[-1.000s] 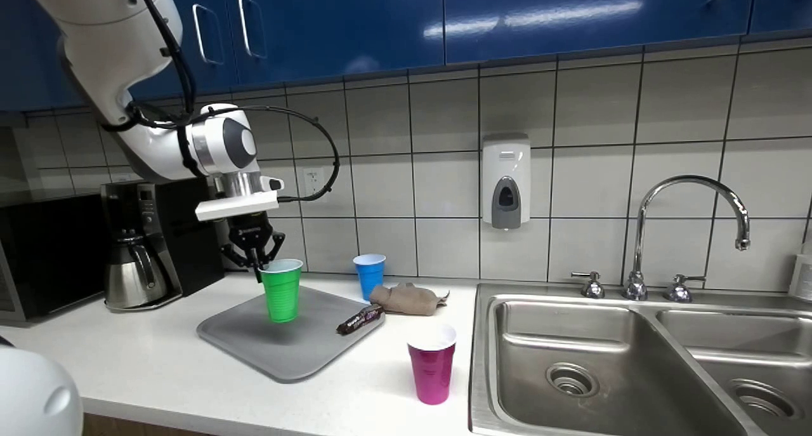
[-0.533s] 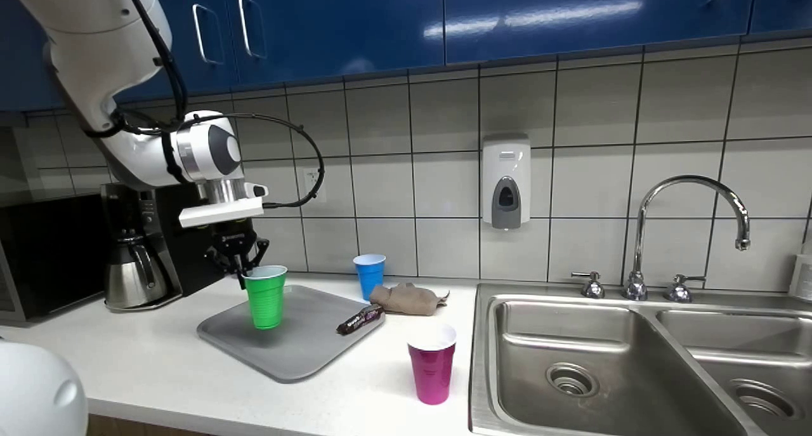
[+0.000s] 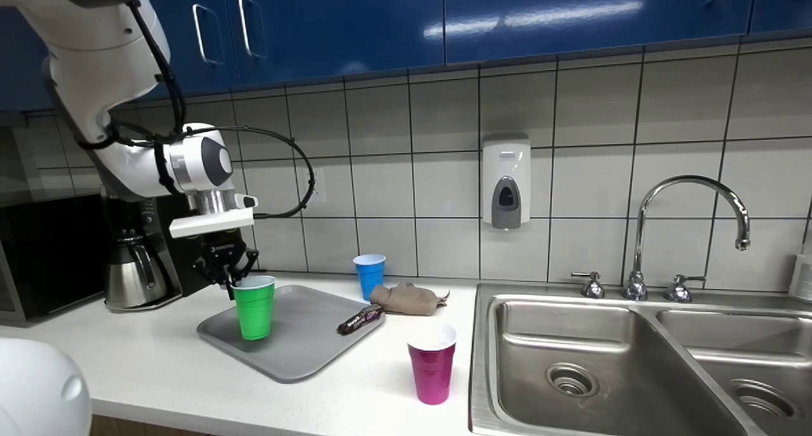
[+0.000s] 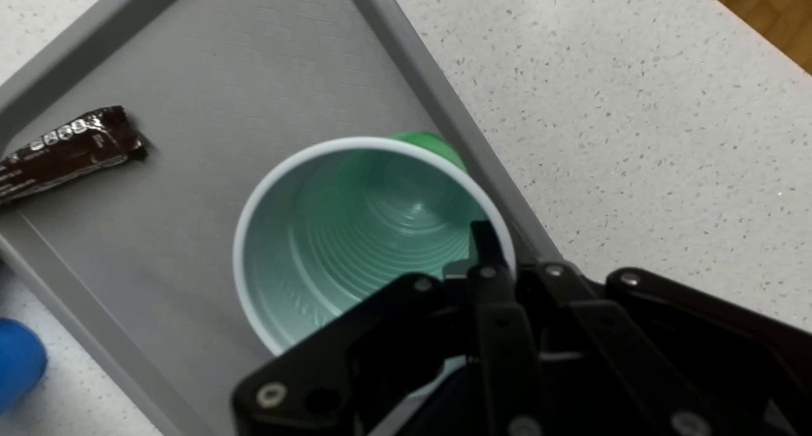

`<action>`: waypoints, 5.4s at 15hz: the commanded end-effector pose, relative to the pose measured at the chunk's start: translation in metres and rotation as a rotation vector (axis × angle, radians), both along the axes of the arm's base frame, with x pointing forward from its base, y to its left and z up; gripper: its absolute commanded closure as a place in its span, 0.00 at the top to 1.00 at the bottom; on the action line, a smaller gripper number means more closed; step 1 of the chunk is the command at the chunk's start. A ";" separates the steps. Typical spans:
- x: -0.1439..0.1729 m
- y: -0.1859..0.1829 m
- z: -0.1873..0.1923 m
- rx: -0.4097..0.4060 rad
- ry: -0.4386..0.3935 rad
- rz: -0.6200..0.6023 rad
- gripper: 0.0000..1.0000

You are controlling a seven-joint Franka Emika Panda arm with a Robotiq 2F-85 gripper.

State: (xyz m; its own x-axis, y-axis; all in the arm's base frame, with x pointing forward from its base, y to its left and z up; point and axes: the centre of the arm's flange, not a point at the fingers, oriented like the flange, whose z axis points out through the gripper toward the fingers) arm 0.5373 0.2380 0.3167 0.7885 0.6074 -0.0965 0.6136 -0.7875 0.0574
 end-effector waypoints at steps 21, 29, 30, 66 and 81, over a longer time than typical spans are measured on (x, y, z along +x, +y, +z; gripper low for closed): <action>0.015 0.016 -0.029 0.058 -0.110 0.049 0.01; 0.014 0.015 -0.036 0.049 -0.116 0.060 0.30; 0.014 0.014 -0.036 0.045 -0.110 0.057 0.37; -0.007 -0.106 0.048 0.084 -0.046 -0.156 1.00; -0.051 -0.192 0.087 0.043 0.012 -0.271 1.00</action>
